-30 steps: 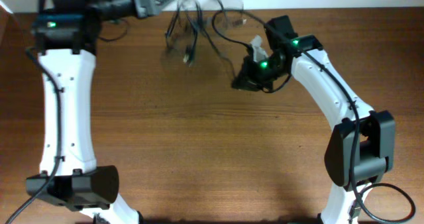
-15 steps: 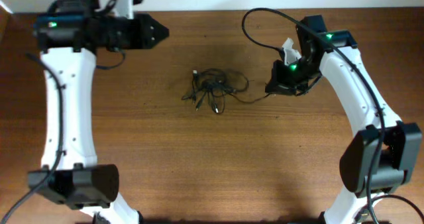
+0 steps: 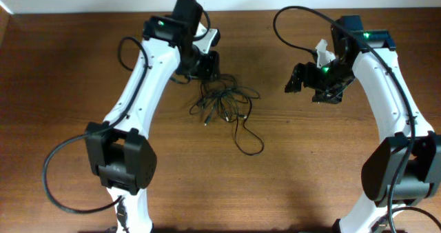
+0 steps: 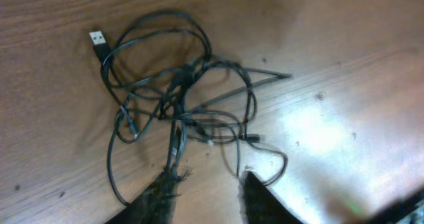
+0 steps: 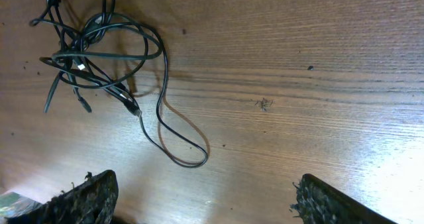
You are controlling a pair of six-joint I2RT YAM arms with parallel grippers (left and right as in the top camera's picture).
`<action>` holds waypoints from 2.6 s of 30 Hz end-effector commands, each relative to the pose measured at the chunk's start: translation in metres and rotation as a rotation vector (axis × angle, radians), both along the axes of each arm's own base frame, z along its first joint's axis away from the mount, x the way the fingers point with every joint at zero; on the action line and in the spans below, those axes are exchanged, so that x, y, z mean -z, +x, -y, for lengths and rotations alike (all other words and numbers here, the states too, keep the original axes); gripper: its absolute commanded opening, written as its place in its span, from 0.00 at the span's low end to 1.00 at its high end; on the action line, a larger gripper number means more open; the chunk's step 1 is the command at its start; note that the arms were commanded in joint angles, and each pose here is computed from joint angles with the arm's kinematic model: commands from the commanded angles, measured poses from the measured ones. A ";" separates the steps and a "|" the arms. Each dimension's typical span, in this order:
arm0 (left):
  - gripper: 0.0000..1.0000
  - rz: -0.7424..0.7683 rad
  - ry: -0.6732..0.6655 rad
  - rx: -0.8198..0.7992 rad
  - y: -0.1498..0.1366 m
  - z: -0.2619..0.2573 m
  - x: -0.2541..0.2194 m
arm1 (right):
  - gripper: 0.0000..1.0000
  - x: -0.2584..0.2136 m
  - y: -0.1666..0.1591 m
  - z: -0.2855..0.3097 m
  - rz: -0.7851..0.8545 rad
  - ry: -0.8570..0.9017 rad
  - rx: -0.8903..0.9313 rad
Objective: Untangle cables
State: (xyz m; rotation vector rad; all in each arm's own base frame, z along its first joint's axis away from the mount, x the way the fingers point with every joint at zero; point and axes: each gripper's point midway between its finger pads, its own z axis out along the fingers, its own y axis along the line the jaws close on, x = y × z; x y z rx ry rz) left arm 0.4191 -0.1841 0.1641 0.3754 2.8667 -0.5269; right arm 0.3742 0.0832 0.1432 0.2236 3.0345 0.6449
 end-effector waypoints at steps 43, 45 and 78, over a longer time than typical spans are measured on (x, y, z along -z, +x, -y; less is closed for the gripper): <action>0.13 0.013 0.138 0.183 -0.015 0.048 0.162 | 0.91 -0.010 0.004 0.005 0.042 -0.031 -0.012; 0.01 0.023 0.044 0.164 -0.004 0.061 0.144 | 0.91 -0.010 0.004 0.005 0.042 -0.031 -0.012; 0.00 0.084 -0.635 0.183 0.032 0.057 -0.110 | 0.37 0.038 0.041 -0.097 0.053 0.150 0.157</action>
